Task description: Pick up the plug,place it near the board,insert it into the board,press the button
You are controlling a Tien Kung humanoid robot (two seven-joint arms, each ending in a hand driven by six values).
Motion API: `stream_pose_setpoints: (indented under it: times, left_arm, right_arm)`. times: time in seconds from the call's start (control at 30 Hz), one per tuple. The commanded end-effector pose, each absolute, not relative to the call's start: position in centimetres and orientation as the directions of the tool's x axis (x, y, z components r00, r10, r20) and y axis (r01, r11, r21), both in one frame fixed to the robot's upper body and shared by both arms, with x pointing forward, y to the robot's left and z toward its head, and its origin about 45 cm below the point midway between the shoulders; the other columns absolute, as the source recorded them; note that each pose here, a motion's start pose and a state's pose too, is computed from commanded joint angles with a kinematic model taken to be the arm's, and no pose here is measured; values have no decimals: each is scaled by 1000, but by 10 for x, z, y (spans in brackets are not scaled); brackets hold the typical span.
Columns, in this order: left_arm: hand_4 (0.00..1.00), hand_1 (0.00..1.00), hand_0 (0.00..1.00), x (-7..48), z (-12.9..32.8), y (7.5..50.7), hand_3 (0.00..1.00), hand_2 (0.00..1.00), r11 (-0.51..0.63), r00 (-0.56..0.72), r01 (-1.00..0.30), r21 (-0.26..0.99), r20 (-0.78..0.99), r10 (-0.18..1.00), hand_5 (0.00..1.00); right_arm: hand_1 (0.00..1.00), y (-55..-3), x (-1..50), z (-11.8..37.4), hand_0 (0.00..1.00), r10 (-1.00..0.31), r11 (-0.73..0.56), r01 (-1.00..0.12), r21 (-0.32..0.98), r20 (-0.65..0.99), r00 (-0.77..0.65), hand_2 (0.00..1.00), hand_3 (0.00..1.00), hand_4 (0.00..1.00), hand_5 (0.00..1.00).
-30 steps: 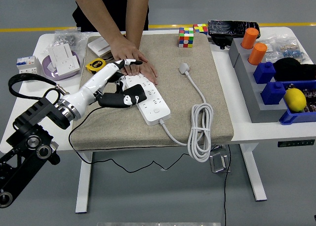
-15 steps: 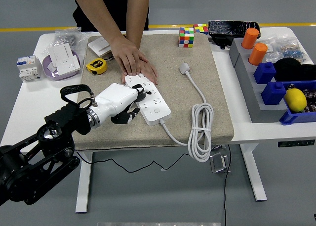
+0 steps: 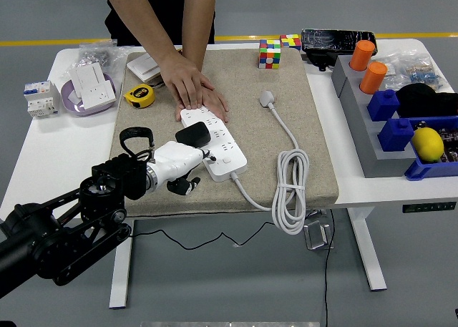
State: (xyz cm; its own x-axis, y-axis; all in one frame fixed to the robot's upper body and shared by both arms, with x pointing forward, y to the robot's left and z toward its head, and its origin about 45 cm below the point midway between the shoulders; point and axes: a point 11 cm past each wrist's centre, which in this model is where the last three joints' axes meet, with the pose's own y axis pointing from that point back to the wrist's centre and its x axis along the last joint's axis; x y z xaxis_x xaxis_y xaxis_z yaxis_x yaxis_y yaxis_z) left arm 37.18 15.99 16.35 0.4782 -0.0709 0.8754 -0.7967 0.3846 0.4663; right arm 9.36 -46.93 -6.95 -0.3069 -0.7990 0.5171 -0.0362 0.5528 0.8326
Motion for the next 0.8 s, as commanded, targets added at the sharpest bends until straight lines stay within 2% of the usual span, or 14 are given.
stream_pose_setpoints:
  times: [0.3, 0.67, 0.7, 0.8]
  left_arm:
    - [484, 5, 152, 369, 162, 150, 951, 156, 408, 493, -789, 459, 870, -26, 114]
    - [488, 8, 153, 369, 154, 146, 948, 157, 416, 562, -760, 500, 827, 33, 102]
    - [471, 6, 152, 370, 154, 147, 948, 156, 414, 564, -760, 501, 825, 35, 139]
    - [471, 6, 152, 370, 153, 147, 948, 156, 411, 562, -762, 501, 826, 34, 139]
  right_arm:
    - [954, -469, 92, -70, 998, -799, 553, -33, 833, 518, -304, 884, 919, 998, 998]
    - [954, -470, 94, -69, 998, -799, 555, -37, 831, 519, -304, 886, 918, 998, 998]
    - [955, -470, 94, -69, 998, -798, 555, -37, 831, 519, -305, 884, 919, 998, 998]
    - [955, -471, 93, -69, 998, -797, 555, -34, 831, 520, -305, 884, 919, 998, 998]
